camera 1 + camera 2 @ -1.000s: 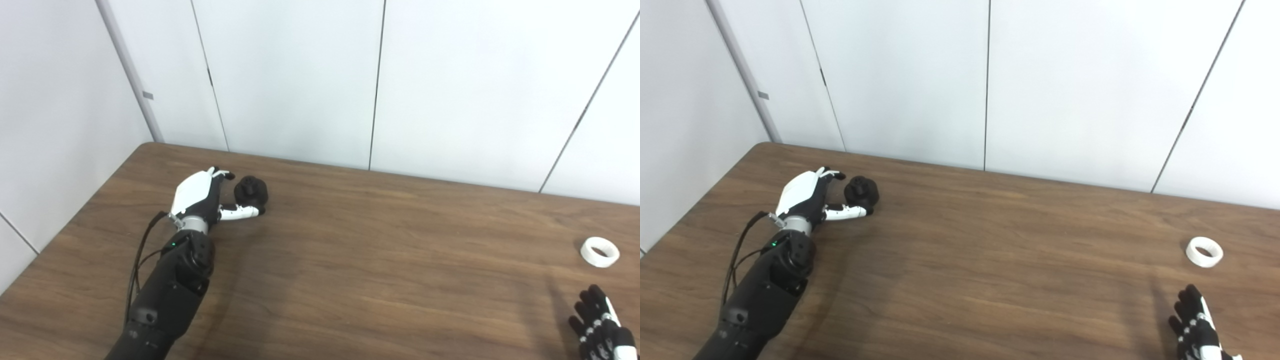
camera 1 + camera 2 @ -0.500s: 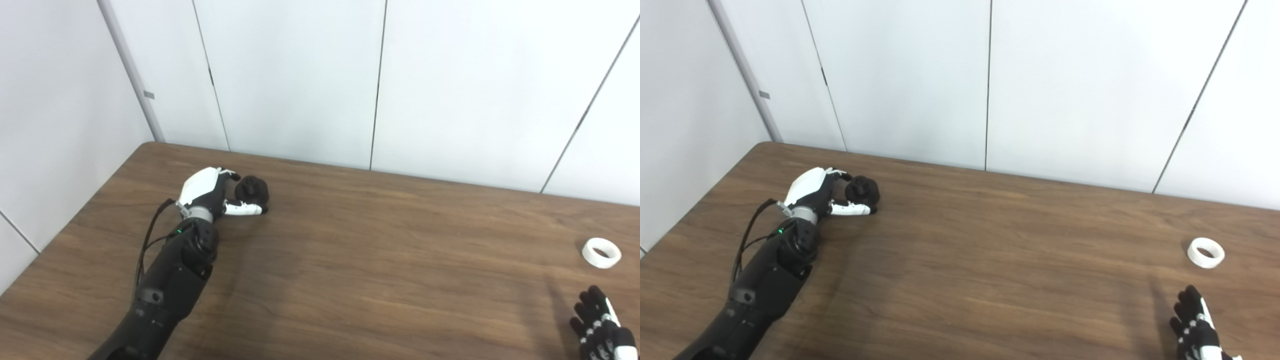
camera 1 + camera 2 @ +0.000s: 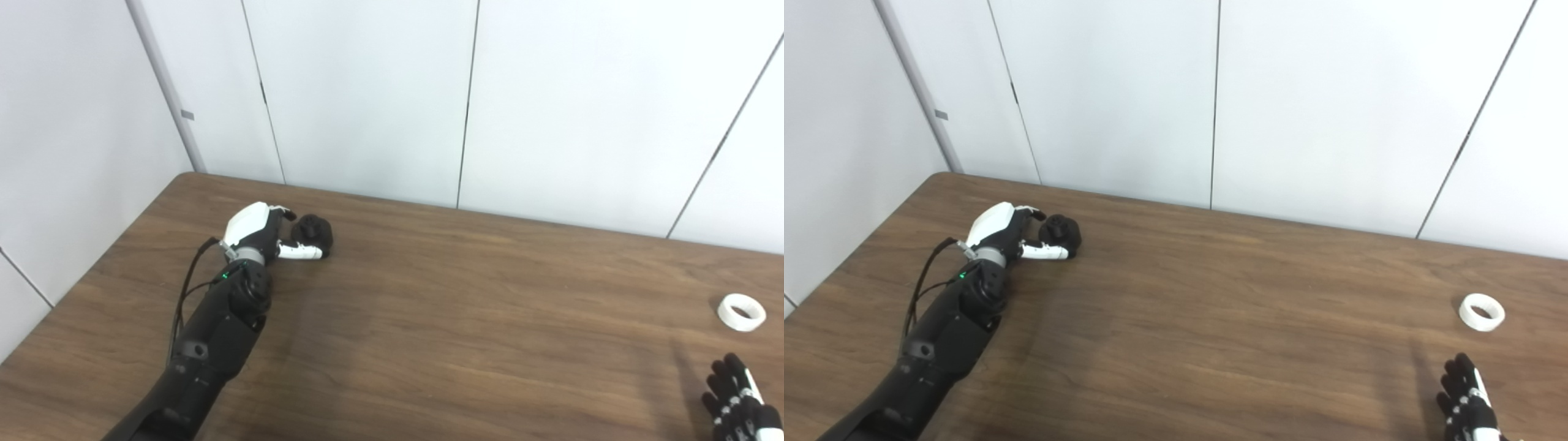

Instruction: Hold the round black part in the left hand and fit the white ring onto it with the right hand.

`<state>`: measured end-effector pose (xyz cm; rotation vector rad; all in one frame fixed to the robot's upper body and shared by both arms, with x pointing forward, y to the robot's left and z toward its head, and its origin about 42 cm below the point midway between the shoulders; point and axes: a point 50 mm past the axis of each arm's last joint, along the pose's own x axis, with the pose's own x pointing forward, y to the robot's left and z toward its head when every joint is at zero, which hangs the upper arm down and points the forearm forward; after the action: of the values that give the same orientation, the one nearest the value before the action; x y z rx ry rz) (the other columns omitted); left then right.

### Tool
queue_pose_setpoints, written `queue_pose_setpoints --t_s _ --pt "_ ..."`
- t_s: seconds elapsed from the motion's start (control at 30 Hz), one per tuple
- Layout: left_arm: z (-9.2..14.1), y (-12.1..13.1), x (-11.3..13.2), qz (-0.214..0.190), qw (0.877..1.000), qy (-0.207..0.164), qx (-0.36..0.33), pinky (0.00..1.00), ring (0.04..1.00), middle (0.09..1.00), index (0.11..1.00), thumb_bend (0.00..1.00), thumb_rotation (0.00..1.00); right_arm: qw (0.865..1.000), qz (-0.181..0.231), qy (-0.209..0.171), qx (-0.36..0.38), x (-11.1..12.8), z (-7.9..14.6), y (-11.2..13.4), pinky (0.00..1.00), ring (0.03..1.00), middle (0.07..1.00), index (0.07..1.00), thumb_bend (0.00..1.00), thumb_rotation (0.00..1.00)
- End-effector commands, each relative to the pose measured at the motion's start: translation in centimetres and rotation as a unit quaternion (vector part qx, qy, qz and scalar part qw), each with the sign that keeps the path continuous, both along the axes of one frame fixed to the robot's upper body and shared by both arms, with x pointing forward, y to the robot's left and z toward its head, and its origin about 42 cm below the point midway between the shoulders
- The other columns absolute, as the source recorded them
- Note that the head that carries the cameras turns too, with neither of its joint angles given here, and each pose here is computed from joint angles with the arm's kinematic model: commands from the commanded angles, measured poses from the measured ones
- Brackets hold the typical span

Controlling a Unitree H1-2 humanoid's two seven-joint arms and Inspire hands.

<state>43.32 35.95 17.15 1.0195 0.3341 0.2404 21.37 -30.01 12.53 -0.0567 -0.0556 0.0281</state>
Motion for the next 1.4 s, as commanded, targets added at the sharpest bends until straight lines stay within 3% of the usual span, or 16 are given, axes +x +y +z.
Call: queue_pose_setpoints --t_s 0.0,0.6,0.73,0.9,0.93,1.0,1.07,1.37 --pt "3.21 0.41 1.57 0.003 0.999 -0.046 0.017 1.00 1.000 0.939 0.799 0.94 0.40 1.000 0.002 -0.001 -0.002 -0.37 0.19 -0.14 1.00 1.000 0.994 1.000 0.59 1.00" --pt "3.26 0.04 1.84 -0.003 0.999 -0.043 -0.004 1.00 1.000 0.927 0.771 0.91 0.34 1.000 0.001 0.004 -0.007 -0.48 0.18 -0.04 1.00 1.000 1.000 1.000 0.61 1.00" --pt "3.20 0.01 1.86 -0.002 0.999 -0.049 -0.004 1.00 1.000 0.923 0.739 0.90 0.32 1.000 -0.002 0.005 -0.005 -0.46 0.20 -0.03 1.00 1.000 1.000 1.000 0.61 1.00" --pt "3.11 0.02 1.86 -0.004 0.998 -0.068 -0.008 1.00 0.979 0.876 0.631 0.87 0.20 1.000 -0.003 0.004 -0.005 -0.51 0.33 0.02 1.00 1.000 0.994 1.000 0.53 1.00" --pt "3.07 0.03 1.88 -0.003 0.997 -0.071 -0.009 1.00 0.972 0.863 0.605 0.86 0.17 1.000 -0.003 0.003 -0.005 -0.51 0.34 0.03 1.00 1.000 0.995 1.000 0.52 1.00" --pt "3.00 0.03 1.90 -0.001 0.997 -0.075 -0.011 1.00 0.965 0.850 0.532 0.66 0.10 1.000 -0.002 -0.001 -0.006 -0.47 0.28 -0.03 1.00 1.000 0.994 1.000 0.52 1.00" --pt "2.95 0.04 1.91 0.002 0.997 -0.079 -0.016 1.00 0.959 0.844 0.496 0.55 0.07 1.000 -0.001 -0.001 -0.004 -0.47 0.29 -0.02 1.00 1.000 0.995 1.000 0.51 1.00" --pt "2.67 0.04 1.82 -0.009 0.996 -0.089 -0.012 1.00 0.925 0.807 0.484 0.52 0.04 1.000 0.000 -0.001 -0.007 -0.47 0.46 -0.04 1.00 1.000 0.996 1.000 0.53 1.00"
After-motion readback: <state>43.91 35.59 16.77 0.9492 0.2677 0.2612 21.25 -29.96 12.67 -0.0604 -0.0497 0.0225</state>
